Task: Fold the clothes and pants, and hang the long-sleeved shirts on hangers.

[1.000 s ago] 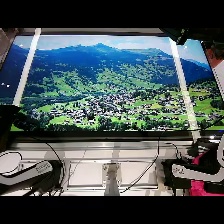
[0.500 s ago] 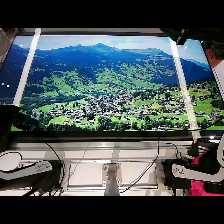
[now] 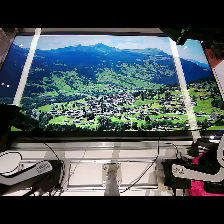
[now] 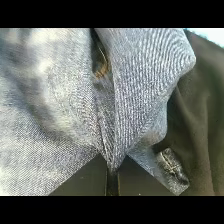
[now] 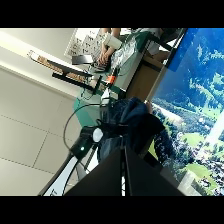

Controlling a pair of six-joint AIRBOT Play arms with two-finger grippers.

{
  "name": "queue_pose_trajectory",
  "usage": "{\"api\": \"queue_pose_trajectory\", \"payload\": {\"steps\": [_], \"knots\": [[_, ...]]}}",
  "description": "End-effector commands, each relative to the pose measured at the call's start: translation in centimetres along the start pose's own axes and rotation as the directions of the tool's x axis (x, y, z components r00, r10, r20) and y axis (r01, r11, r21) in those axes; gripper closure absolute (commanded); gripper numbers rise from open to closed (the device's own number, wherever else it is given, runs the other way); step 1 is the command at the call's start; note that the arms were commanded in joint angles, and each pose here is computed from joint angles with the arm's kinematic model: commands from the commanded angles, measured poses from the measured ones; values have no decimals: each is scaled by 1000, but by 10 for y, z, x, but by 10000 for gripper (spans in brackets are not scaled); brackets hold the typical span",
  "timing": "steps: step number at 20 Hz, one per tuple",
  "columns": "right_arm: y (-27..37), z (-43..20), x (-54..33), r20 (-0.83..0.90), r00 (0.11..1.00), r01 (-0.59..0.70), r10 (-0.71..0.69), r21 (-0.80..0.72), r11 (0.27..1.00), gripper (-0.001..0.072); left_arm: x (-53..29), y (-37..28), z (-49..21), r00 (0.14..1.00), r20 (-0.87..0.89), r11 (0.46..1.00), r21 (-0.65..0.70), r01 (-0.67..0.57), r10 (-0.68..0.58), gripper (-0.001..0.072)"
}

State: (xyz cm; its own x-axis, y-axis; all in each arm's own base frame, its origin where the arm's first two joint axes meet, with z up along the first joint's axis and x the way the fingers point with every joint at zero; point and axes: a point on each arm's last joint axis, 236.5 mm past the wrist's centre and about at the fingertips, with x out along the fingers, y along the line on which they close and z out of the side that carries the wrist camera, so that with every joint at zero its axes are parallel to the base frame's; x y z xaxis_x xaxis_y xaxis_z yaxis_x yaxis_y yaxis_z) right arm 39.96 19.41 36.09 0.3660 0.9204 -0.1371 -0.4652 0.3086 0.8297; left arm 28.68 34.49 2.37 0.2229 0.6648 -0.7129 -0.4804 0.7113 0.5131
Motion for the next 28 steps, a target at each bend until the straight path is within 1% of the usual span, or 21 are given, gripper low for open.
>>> {"api": "queue_pose_trajectory", "payload": {"steps": [1, 4, 6, 7, 8, 9, 10, 11, 12, 13, 14, 15, 17, 18, 20, 21, 22, 24, 25, 28], "knots": [[1, 0, 0, -1, 1000, -1, 1, -1, 1000, 687, -35, 9, 25, 994, 108, 995, -96, 5, 5, 697], [0, 4, 0, 15, 1000, 0, 0, -1, 1000, 686, -74, 1, 53, 972, 233, 978, -188, 91, -45, 697], [-5, 4, 0, 17, 1000, 22, -21, -16, 1000, 687, -109, -6, 79, 943, 324, 971, -193, 142, -74, 697], [-20, 4, -1, 19, 996, 86, -85, -54, 995, 687, -132, -11, 96, 919, 383, 966, -190, 176, -92, 697], [-50, 0, -5, 0, 977, 212, -212, -82, 974, 688, -157, -16, 114, 889, 443, 957, -189, 219, -116, 698], [-86, -7, -16, -32, 930, 361, -366, -110, 926, 688, -187, -24, 133, 849, 507, 943, -185, 277, -150, 698], [-127, -16, -37, -67, 842, 524, -535, -129, 842, 689, -220, -30, 153, 801, 570, 929, -168, 330, -182, 699], [-155, -20, -59, -86, 751, 643, -655, -134, 754, 690, -250, -36, 168, 758, 618, 922, -131, 363, -210, 699], [-175, -22, -78, -94, 674, 718, -733, -150, 679, 691, -282, -42, 182, 715, 657, 917, -90, 390, -240, 700], [-181, -19, -87, -86, 652, 740, -753, -143, 657, 690, -318, -49, 195, 660, 702, 905, -51, 423, -268, 700], [-183, -15, -89, -71, 656, 740, -751, -133, 659, 690, -356, -56, 207, 590, 748, 883, -11, 469, -304, 700], [-186, -12, -90, -66, 655, 743, -753, -129, 657, 691, -393, -66, 215, 513, 782, 843, 29, 538, -354, 700], [-196, -12, -92, -75, 641, 755, -764, -119, 645, 689, -467, -89, 222, 340, 817, 721, 127, 682, -465, 700], [-201, -12, -93, -77, 634, 761, -770, -118, 638, 689, -496, -98, 223, 271, 822, 678, 178, 713, -501, 701], [-210, -10, -96, -79, 613, 777, -786, -119, 618, 689, -548, -119, 218, 146, 810, 608, 295, 737, -569, 700], [-217, -9, -102, -76, 585, 798, -807, -125, 590, 689, -568, -131, 213, 95, 795, 574, 344, 743, -599, 701], [-223, -8, -109, -72, 555, 819, -829, -131, 559, 688, -588, -145, 207, 45, 772, 524, 386, 759, -634, 701], [-235, -4, -129, -57, 471, 870, -880, -134, 474, 689, -618, -185, 189, -48, 690, 401, 473, 784, -722, 701], [-241, -2, -140, -49, 427, 894, -903, -129, 430, 688, -628, -209, 179, -82, 640, 347, 515, 784, -764, 701], [-252, 3, -173, -33, 354, 932, -934, -68, 356, 689, -657, -292, 139, -185, 446, 149, 614, 775, -876, 701]]}}
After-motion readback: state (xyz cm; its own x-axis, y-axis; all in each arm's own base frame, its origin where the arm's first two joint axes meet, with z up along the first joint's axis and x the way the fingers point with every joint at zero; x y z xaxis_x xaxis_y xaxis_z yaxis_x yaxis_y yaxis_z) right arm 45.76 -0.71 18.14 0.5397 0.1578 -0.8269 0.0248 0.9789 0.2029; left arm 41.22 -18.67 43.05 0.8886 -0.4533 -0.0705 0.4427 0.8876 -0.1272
